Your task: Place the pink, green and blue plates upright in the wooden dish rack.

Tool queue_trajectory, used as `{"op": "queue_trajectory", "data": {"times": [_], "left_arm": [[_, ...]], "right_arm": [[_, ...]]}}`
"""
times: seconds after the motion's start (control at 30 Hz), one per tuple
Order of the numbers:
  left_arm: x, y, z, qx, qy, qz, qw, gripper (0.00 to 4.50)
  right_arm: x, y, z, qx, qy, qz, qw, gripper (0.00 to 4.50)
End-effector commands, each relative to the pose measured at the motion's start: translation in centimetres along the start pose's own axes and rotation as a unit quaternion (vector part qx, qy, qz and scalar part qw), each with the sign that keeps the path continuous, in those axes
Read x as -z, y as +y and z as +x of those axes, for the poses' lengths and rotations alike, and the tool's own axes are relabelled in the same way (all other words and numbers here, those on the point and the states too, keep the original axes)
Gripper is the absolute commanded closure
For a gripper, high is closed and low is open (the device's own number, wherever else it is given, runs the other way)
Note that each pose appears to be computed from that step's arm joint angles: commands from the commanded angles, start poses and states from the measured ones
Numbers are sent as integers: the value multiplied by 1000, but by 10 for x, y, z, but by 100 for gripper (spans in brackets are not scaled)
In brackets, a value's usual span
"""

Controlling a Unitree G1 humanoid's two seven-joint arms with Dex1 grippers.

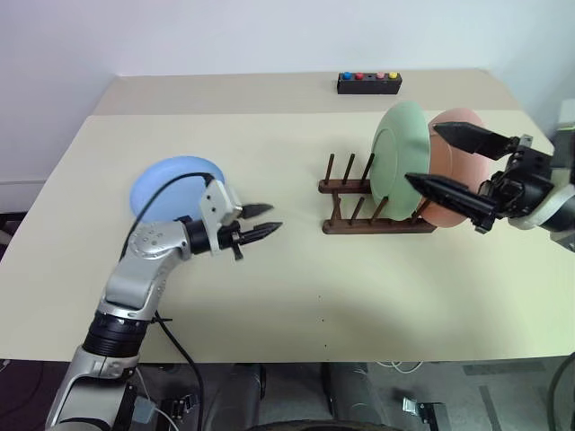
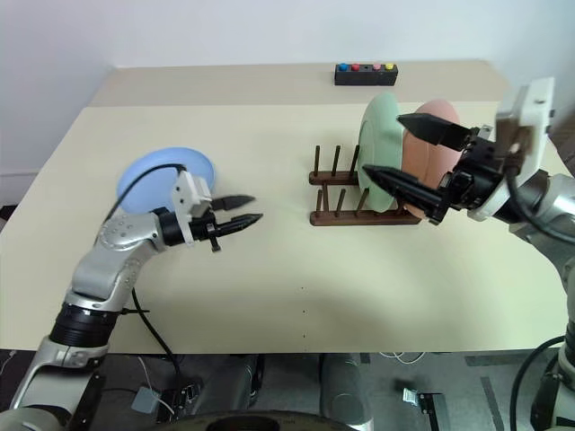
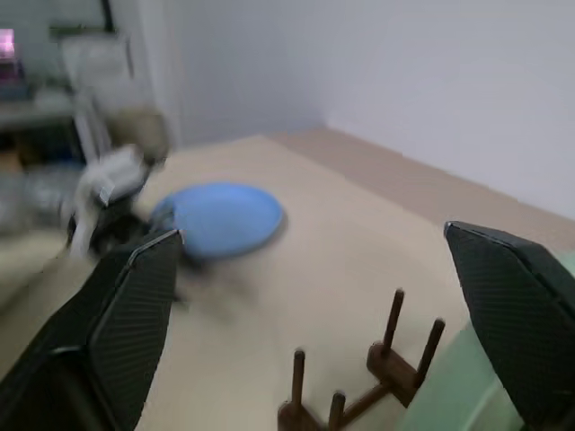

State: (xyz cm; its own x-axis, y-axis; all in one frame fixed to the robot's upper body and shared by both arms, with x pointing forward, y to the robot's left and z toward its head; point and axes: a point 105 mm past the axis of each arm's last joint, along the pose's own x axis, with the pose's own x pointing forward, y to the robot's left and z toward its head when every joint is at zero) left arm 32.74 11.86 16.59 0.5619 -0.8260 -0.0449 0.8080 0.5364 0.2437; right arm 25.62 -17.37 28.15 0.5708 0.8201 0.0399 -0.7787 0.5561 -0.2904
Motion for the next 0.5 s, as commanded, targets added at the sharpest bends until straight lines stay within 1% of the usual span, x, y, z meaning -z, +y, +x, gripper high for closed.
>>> {"op": "queue_trajectory", "data": {"times": [0.03, 0.07, 0.17, 0.27, 0.33, 0.37, 0.43, 0.5], "left_arm": [[-12, 53, -26, -139, 10, 25, 990, 47], [-13, 63, -31, -167, 15, 26, 986, 2], [-10, 96, -53, -248, 71, 41, 965, 2], [-6, 115, -66, -294, 110, 36, 949, 2], [-2, 141, -86, -364, 139, -6, 921, 2], [1, 150, -94, -386, 156, -19, 909, 2], [7, 161, -104, -413, 188, -41, 890, 2], [17, 169, -113, -428, 230, -45, 873, 2]], "right_arm": [[3, 11, 9, -19, 29, -70, 997, 0], [6, 12, 11, -23, 36, -80, 996, 0], [19, 18, 18, -43, 68, -136, 987, 0], [20, 22, 21, -56, 62, -147, 986, 0], [17, 26, 24, -66, 54, -156, 984, 0], [16, 27, 26, -71, 51, -159, 983, 0], [16, 30, 27, -77, 45, -162, 983, 0], [16, 32, 28, -78, 43, -163, 983, 0]]}}
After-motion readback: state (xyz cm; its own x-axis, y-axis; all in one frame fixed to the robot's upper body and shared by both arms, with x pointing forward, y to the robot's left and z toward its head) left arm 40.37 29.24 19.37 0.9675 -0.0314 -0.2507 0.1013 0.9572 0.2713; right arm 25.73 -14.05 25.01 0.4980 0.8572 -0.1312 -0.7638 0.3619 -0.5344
